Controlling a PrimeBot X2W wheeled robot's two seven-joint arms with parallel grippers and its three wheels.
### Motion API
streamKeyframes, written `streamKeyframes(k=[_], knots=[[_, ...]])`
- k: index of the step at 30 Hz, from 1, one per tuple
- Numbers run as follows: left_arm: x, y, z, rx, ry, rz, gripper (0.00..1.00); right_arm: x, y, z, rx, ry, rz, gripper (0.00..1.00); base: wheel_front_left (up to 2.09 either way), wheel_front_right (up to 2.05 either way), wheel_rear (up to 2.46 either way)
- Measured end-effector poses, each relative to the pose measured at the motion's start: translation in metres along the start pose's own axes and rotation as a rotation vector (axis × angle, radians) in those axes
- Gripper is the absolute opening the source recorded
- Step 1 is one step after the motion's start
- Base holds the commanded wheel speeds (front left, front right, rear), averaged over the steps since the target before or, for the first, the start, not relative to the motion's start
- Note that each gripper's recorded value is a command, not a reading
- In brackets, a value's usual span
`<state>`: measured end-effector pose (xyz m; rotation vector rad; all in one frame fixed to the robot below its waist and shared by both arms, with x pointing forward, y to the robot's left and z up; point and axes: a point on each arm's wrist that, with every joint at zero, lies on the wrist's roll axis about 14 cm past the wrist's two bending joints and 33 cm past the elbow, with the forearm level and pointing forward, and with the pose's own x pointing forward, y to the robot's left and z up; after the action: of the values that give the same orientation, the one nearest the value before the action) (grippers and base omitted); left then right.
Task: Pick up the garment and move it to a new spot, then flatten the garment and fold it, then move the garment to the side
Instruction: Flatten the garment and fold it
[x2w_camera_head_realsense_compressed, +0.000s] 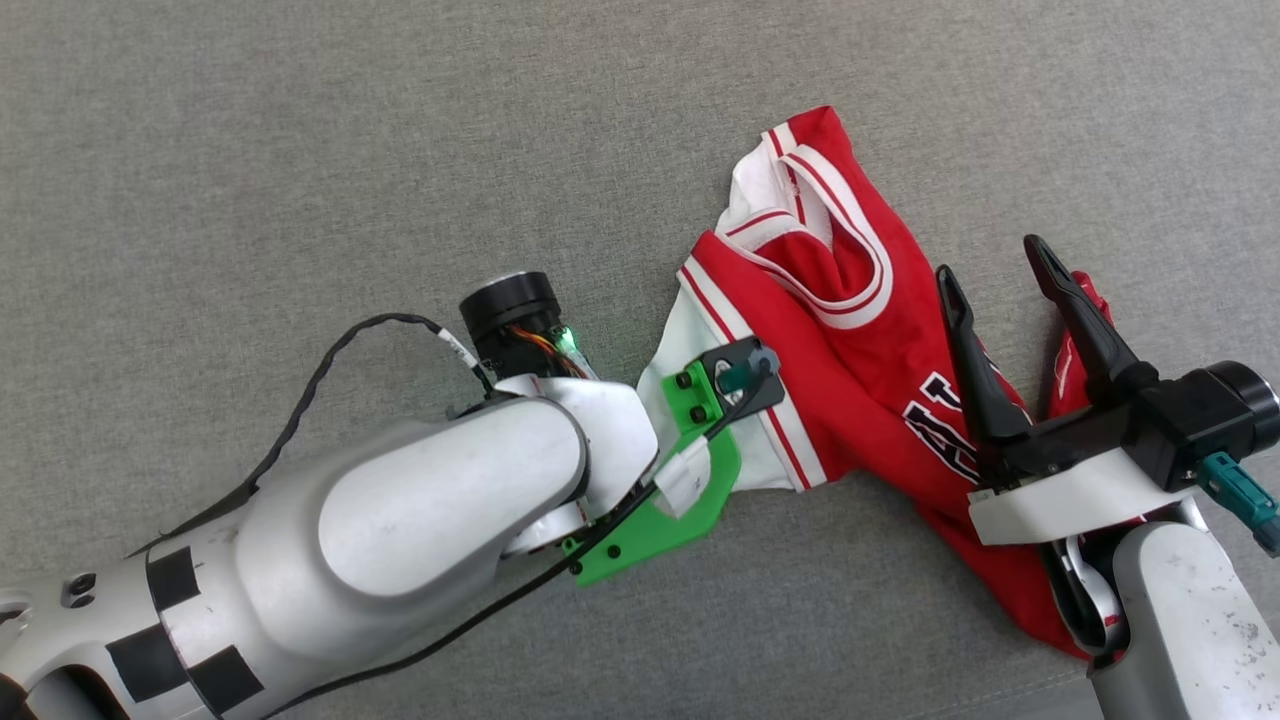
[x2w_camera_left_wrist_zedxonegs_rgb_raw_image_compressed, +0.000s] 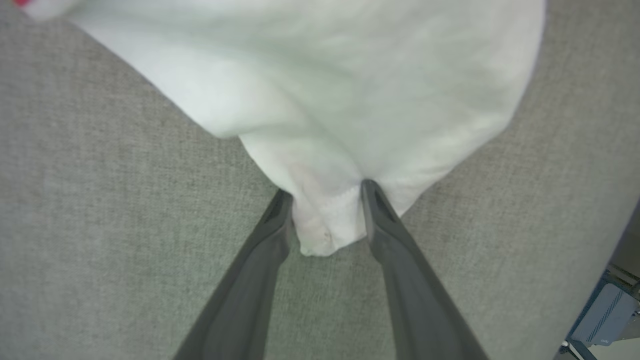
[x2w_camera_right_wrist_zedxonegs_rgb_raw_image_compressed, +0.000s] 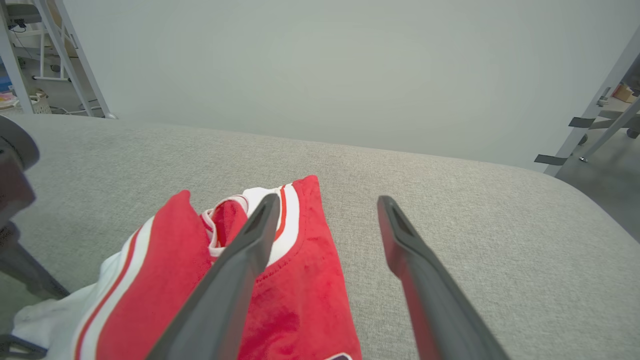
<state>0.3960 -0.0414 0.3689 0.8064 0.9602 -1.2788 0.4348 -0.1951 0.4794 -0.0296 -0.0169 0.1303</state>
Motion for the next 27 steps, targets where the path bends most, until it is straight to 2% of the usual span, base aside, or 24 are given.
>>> streamKeyframes(k=[7, 11, 14, 18, 27], knots=[[-0.005, 0.000, 0.016, -0.032, -0.170, 0.009, 0.00, 0.000, -0.002, 0.006, -0.017, -0.015, 0.001, 1.00, 0.00, 0.00, 0.00], [-0.029, 0.009, 0.032, -0.048, -0.317, 0.059, 0.00, -0.004, -0.002, 0.017, -0.020, -0.041, 0.004, 1.00, 0.00, 0.00, 0.00], [-0.051, 0.019, 0.026, -0.065, -0.370, 0.119, 0.00, -0.011, 0.000, 0.020, -0.015, -0.047, 0.006, 1.00, 0.00, 0.00, 0.00], [-0.078, 0.036, -0.002, -0.132, -0.397, 0.199, 0.00, -0.017, 0.006, 0.026, -0.008, -0.059, 0.017, 1.00, 0.00, 0.00, 0.00], [-0.121, 0.062, -0.111, -0.409, -0.316, 0.388, 0.00, -0.016, 0.026, 0.039, 0.011, -0.101, 0.072, 1.00, 0.00, 0.00, 0.00]])
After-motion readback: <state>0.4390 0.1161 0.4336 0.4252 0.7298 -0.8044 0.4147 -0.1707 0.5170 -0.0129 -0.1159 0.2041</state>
